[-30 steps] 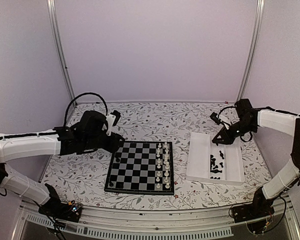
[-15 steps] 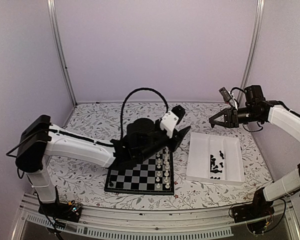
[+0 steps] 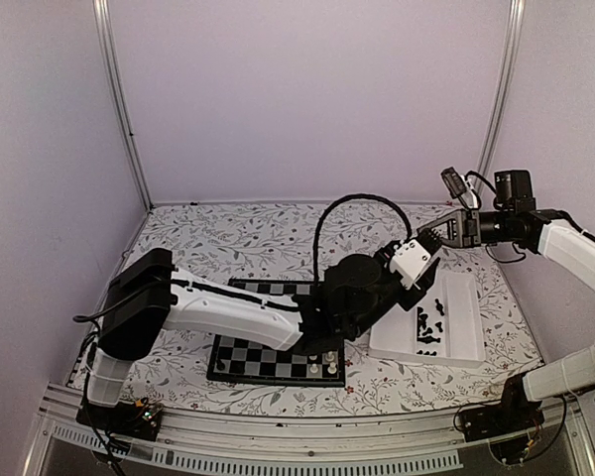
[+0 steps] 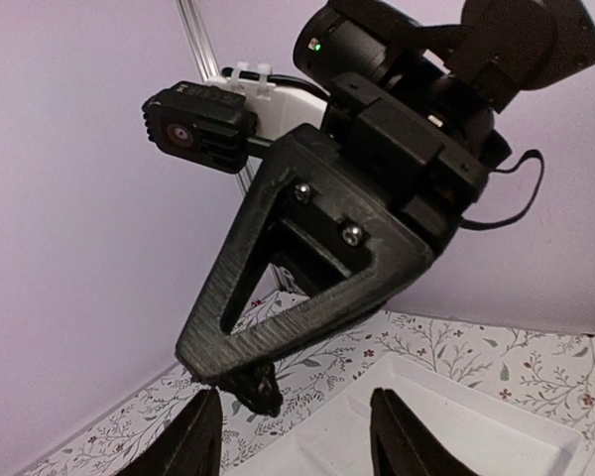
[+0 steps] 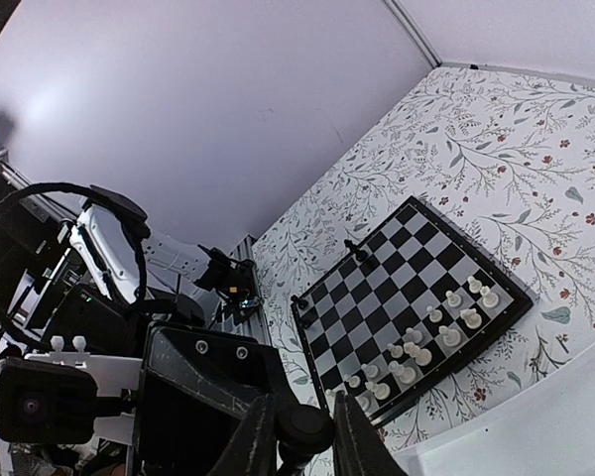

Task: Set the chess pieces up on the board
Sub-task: Place the chess piece on the chessboard.

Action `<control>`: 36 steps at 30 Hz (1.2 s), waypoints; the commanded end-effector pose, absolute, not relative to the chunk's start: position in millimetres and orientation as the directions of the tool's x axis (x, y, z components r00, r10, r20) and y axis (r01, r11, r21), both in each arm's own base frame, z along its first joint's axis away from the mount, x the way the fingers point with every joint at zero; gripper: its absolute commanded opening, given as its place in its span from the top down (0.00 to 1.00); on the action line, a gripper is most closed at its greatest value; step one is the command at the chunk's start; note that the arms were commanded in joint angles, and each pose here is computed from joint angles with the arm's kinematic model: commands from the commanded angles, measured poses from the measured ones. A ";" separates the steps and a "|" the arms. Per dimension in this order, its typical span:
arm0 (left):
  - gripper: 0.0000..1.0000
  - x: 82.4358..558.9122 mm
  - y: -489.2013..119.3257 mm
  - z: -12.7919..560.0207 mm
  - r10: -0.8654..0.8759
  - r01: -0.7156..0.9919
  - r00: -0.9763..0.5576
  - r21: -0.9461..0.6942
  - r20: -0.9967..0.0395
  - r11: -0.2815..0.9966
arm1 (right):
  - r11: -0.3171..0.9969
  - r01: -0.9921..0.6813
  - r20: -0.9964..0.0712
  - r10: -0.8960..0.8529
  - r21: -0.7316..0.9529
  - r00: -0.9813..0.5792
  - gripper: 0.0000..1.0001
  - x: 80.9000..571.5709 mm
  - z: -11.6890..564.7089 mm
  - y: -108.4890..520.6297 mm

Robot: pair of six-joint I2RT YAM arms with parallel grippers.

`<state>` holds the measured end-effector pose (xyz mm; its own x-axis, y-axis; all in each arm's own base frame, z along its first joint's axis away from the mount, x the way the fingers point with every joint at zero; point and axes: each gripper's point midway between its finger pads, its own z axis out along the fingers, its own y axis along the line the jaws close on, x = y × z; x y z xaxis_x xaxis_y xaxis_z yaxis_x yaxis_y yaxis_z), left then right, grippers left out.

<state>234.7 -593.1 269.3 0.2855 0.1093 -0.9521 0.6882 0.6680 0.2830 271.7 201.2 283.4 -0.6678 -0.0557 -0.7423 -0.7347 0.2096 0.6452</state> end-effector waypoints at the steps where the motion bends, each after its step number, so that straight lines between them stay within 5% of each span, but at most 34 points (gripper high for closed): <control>1: 0.47 248.7 -596.3 273.3 0.121 0.648 0.273 0.275 -0.954 0.710 | 0.186 -0.732 -0.740 -0.040 0.655 -0.672 0.79 266.7 289.6 200.8; 19: 0.61 275.8 -596.0 276.3 0.067 0.650 0.181 0.170 -0.981 0.741 | 0.184 -0.729 -0.737 -0.037 0.659 -0.675 0.79 262.6 286.1 200.4; 28: 0.87 278.7 -588.2 285.9 0.032 0.673 0.168 0.139 -0.985 0.727 | 0.185 -0.727 -0.735 -0.036 0.661 -0.677 0.78 262.5 282.7 200.2; 31: 0.94 278.2 -580.9 286.4 0.044 0.679 0.159 0.142 -0.986 0.720 | 0.184 -0.736 -0.744 -0.036 0.651 -0.667 0.67 263.3 285.6 199.9; 34: 0.96 277.3 -571.3 286.9 0.089 0.697 0.125 0.151 -0.988 0.701 | 0.205 -0.763 -0.775 -0.030 0.613 -0.631 0.42 270.4 299.0 193.9; 36: 0.97 276.7 -562.4 283.8 0.145 0.716 0.078 0.157 -0.986 0.681 | 0.237 -0.785 -0.803 -0.031 0.572 -0.595 0.34 278.2 311.5 186.1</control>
<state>271.6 -586.7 255.7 0.1341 0.1208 -0.9836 0.6927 0.6984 0.1802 272.8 195.3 281.5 -0.6802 -0.0281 -0.7325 -0.7188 0.2213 0.6590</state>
